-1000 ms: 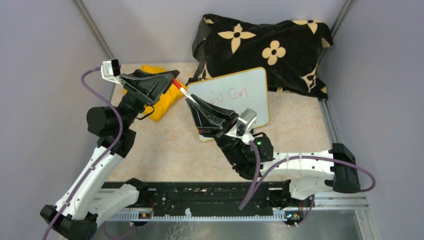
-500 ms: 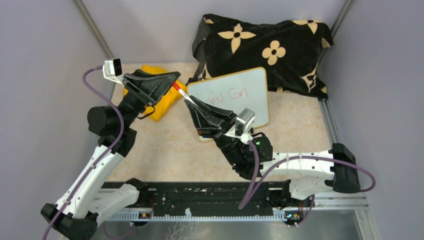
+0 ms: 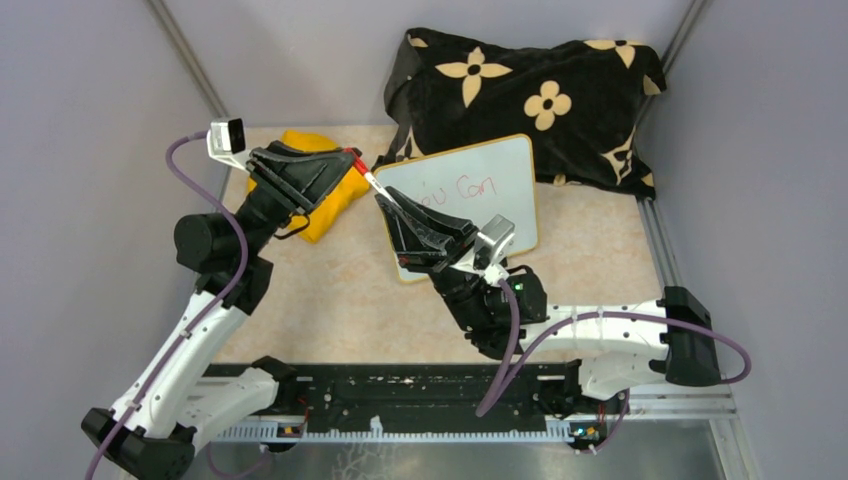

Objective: Write a sentence on the whiteboard
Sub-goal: Close the whiteboard marker at the center of the board.

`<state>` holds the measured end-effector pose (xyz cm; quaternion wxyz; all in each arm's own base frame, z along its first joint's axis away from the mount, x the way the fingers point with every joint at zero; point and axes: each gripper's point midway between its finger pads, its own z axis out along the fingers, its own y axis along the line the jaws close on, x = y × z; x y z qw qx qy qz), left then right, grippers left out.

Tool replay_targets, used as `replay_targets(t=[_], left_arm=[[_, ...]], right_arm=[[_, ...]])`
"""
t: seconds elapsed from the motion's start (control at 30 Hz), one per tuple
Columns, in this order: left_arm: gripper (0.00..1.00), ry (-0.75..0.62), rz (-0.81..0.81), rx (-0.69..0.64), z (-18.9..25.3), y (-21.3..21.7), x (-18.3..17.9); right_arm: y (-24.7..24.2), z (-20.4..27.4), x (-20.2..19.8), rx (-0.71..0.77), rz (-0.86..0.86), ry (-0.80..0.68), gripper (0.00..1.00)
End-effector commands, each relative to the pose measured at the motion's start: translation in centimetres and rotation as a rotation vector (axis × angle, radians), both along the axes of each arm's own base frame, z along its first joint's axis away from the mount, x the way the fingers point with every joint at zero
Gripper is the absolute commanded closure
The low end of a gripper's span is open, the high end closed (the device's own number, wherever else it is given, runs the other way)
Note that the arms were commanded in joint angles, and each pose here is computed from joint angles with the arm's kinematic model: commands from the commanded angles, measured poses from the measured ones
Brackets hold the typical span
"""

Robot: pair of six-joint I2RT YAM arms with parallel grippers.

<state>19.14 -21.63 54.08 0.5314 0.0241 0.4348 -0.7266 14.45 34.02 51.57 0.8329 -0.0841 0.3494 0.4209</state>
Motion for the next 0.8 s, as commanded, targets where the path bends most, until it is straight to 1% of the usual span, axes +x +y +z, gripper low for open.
replay_targets(t=[0.0,0.07,0.27,0.3,0.5,0.53,0.6,0.77], left_arm=[[0.60,-0.049,-0.023,-0.009,0.64,0.24,-1.40],[0.59,-0.047,-0.023,-0.008,0.64,0.21,-1.33],[0.52,-0.053,-0.029,-0.004,0.85,0.14,-1.46],[0.52,-0.055,-0.030,-0.004,0.91,0.13,-1.48],[0.59,-0.055,-0.041,0.001,0.78,-0.01,-1.59],[0.61,-0.055,-0.042,0.002,0.75,-0.03,-1.58],[0.69,-0.055,-0.048,0.006,0.73,-0.12,-1.61],[1.00,-0.047,-0.059,0.014,0.53,-0.28,-1.66]], right_arm=[[-0.87,1.13,-0.08,0.048,-0.010,-0.003,1.00],[-0.77,1.15,-0.07,0.045,-0.010,-0.004,1.00],[-0.50,1.23,-0.07,0.037,-0.008,-0.004,1.00],[-0.43,1.14,-0.07,0.033,-0.007,-0.004,1.00],[-0.04,1.11,-0.06,0.022,-0.005,-0.002,1.00],[-0.01,1.06,-0.01,0.020,-0.006,-0.001,1.00],[0.00,1.03,0.02,0.021,-0.008,0.001,1.00],[0.02,0.97,0.17,0.023,-0.014,0.007,1.00]])
